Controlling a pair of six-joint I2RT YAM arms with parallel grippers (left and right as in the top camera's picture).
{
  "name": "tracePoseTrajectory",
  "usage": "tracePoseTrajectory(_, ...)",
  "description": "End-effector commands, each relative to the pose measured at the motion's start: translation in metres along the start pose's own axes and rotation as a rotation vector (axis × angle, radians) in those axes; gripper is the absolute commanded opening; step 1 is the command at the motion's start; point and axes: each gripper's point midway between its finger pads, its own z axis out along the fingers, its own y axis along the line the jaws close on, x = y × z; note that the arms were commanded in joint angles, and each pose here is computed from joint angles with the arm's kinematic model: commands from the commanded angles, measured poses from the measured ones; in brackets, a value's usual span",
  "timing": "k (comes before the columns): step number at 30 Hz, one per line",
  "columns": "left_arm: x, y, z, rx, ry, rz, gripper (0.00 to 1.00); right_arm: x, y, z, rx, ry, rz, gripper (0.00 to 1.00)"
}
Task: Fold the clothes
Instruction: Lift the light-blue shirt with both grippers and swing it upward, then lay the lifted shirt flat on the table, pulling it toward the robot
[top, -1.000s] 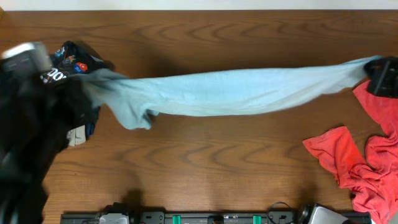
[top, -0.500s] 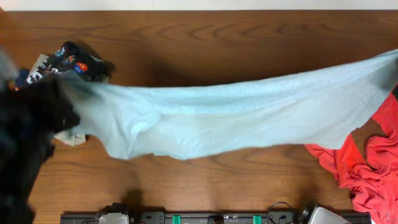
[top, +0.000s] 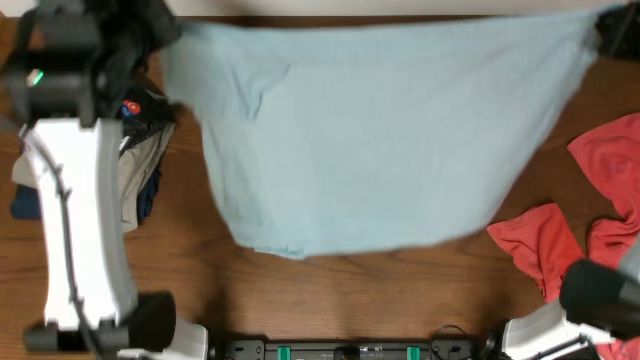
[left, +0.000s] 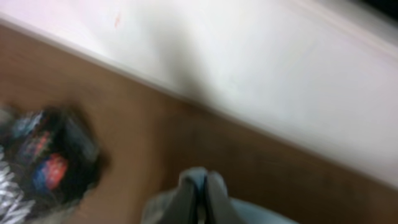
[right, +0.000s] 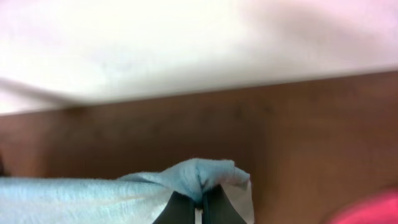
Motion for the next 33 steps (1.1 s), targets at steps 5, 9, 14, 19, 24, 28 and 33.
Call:
tracePoseTrajectory(5,-0.095,-0.036,-0.019,0.166,-0.378,-0.038,0.06,-0.074,0.001,-0.006,-0.03,-0.289,0.081,0.01)
tracePoseTrajectory(9,-0.146,-0.041,-0.064,0.261,-0.558,-0.153,0.06,-0.096,-0.014,-0.032,0.047,-0.391,0.105,0.01)
tracePoseTrajectory(14,-0.144,-0.054,-0.087,0.416,-0.477,-0.124,0.06,-0.082,-0.031,-0.036,0.112,-0.341,0.116,0.01)
tracePoseTrajectory(19,-0.046,-0.021,-0.047,0.246,-0.051,-0.163,0.06,-0.02,-0.031,-0.009,0.125,-0.082,0.091,0.01)
tracePoseTrajectory(24,0.074,0.02,-0.027,0.048,0.422,-0.111,0.06,0.075,-0.019,0.021,0.095,0.297,0.067,0.01)
tracePoseTrajectory(28,0.151,0.046,-0.021,-0.057,0.739,-0.103,0.06,0.154,-0.032,0.031,0.175,0.585,0.095,0.01)
tracePoseTrajectory(33,0.235,0.075,-0.015,-0.147,1.036,-0.104,0.06,0.251,-0.068,0.028,0.369,0.87,0.194,0.01)
